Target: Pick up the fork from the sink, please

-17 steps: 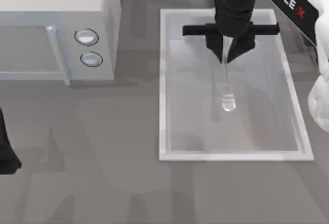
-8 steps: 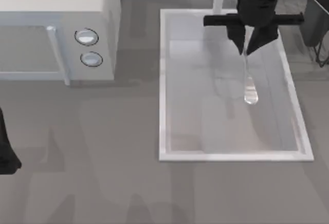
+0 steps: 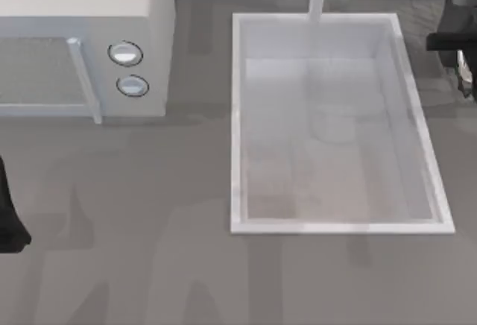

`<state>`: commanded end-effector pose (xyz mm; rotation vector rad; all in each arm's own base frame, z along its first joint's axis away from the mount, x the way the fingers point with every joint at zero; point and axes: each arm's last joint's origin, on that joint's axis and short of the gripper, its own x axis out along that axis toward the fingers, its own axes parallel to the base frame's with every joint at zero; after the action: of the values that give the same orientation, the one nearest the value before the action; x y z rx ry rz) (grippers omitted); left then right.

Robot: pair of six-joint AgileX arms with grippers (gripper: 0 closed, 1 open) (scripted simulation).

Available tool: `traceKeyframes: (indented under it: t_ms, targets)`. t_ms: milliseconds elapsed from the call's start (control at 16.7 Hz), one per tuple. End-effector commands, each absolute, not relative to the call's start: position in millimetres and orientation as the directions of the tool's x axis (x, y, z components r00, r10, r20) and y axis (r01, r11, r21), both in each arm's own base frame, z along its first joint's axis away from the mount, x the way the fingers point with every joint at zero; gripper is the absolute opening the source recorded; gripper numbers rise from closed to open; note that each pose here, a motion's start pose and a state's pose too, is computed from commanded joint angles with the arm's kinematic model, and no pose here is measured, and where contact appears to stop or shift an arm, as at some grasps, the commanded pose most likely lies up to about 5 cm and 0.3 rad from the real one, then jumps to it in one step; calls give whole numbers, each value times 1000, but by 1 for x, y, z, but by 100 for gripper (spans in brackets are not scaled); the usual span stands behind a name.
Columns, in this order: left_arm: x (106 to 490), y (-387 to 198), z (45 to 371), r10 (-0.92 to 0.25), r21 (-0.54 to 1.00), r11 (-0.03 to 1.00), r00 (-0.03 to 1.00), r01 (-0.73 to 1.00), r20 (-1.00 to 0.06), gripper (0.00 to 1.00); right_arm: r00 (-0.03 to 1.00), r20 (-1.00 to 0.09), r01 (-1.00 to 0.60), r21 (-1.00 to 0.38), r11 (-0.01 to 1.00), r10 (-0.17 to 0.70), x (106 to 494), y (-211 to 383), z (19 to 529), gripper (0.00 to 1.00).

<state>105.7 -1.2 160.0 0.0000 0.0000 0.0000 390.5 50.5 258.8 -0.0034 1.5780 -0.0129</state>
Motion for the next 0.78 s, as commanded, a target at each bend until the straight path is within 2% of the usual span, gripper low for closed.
traceKeyframes:
  t_ms: [360, 780]
  targets:
    - [106, -1, 160, 0, 0, 1000, 1000, 0, 0, 100, -8, -1000, 10, -1, 1000, -1, 315, -7, 269, 0]
    - [106, -1, 160, 0, 0, 1000, 1000, 0, 0, 100, -4, -1000, 7, -1, 1000, -1, 304, -13, 270, 0]
